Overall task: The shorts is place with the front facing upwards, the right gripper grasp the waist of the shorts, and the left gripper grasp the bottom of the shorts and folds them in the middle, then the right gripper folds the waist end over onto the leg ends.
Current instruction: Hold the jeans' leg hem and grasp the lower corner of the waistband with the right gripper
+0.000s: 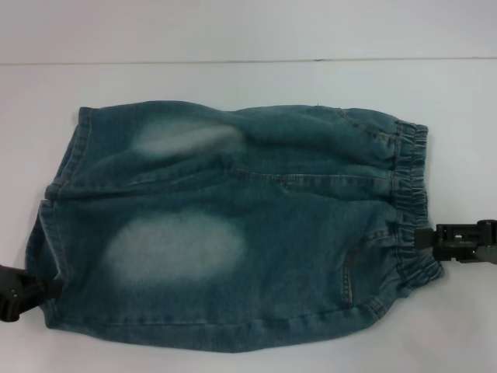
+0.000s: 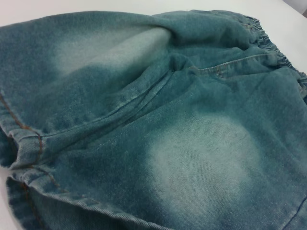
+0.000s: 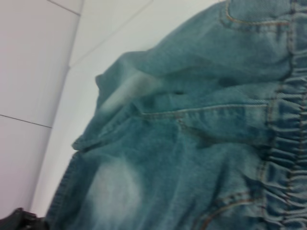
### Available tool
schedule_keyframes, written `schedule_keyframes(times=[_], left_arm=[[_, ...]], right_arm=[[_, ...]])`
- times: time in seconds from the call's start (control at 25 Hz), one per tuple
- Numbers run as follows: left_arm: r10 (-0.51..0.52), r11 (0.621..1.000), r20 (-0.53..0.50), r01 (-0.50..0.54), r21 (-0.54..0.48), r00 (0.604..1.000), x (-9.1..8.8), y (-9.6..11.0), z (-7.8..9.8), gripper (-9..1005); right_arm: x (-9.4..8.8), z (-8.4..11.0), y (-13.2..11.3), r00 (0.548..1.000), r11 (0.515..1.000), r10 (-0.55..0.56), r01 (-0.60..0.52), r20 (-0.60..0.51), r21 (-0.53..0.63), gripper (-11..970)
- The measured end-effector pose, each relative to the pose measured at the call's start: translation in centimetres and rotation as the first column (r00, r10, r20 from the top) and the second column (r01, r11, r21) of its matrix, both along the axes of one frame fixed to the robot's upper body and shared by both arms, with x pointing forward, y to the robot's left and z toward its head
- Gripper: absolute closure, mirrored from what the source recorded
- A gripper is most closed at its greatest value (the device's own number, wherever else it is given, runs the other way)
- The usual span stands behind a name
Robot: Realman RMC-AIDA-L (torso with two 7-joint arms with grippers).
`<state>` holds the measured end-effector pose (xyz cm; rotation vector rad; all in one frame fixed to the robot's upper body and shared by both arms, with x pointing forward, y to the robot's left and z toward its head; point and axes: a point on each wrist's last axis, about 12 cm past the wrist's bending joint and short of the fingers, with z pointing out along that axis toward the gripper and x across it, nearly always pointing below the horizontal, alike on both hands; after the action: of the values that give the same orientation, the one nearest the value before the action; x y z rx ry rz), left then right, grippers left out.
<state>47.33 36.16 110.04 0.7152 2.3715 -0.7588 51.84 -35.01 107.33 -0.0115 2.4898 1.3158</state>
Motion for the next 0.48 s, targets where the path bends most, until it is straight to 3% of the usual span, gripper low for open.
schedule_keyframes(times=[0.48], left_arm=[[-0.002,1.000,-0.004,0.002,-0.003,1.000,-0.11,-0.03,-0.05,968]], right_arm=[[-0.10,0.02,-0.16,1.000,1.000,0.003,-0.003,-0.007,-0.004,47]])
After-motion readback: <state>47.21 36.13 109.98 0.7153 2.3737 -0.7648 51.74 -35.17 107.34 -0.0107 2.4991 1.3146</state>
